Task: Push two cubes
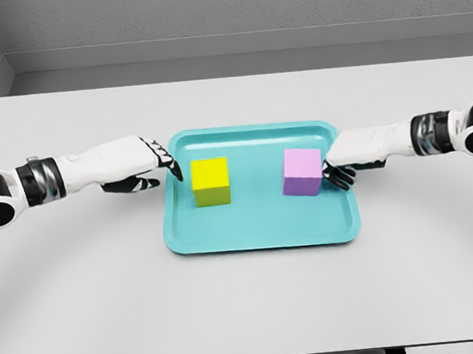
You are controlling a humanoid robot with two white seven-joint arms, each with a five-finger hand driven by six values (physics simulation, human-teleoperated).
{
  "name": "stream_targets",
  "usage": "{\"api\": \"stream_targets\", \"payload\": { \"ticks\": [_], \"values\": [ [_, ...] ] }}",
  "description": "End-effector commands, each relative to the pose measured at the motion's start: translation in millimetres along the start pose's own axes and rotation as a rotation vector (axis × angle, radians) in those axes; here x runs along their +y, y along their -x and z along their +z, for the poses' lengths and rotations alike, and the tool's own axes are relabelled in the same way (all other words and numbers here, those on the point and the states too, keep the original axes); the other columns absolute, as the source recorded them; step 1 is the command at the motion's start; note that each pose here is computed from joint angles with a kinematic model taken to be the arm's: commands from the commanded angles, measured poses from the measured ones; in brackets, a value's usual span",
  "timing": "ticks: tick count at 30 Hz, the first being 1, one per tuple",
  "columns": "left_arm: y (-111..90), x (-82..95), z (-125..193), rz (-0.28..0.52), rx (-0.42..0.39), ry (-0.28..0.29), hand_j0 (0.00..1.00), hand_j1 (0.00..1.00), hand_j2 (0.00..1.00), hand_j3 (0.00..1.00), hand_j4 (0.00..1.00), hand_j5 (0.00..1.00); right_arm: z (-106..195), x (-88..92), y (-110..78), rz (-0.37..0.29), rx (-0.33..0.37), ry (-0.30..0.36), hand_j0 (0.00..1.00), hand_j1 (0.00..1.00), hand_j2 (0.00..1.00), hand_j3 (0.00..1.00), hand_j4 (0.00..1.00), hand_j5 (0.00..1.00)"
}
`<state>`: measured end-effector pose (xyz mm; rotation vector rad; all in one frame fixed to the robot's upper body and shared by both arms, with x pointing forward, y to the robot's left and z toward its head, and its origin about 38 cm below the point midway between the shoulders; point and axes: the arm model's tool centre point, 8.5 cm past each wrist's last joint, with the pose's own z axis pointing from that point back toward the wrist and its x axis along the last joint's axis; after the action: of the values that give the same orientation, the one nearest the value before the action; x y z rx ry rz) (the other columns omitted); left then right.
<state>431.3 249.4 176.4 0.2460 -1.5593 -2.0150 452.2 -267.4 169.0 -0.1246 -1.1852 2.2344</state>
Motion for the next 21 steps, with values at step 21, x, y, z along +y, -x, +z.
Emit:
{"api": "stream_targets", "payload": {
  "ticks": [21],
  "values": [
    [-7,-3.9,-15,0.016,-0.032,0.003,0.58,0.58,0.58,0.58,0.58,0.58,-18,-2.4,13.5,0.005,0.040,-0.033,0.10,0.10,0.10,0.10,0.10,0.10]
  ]
}}
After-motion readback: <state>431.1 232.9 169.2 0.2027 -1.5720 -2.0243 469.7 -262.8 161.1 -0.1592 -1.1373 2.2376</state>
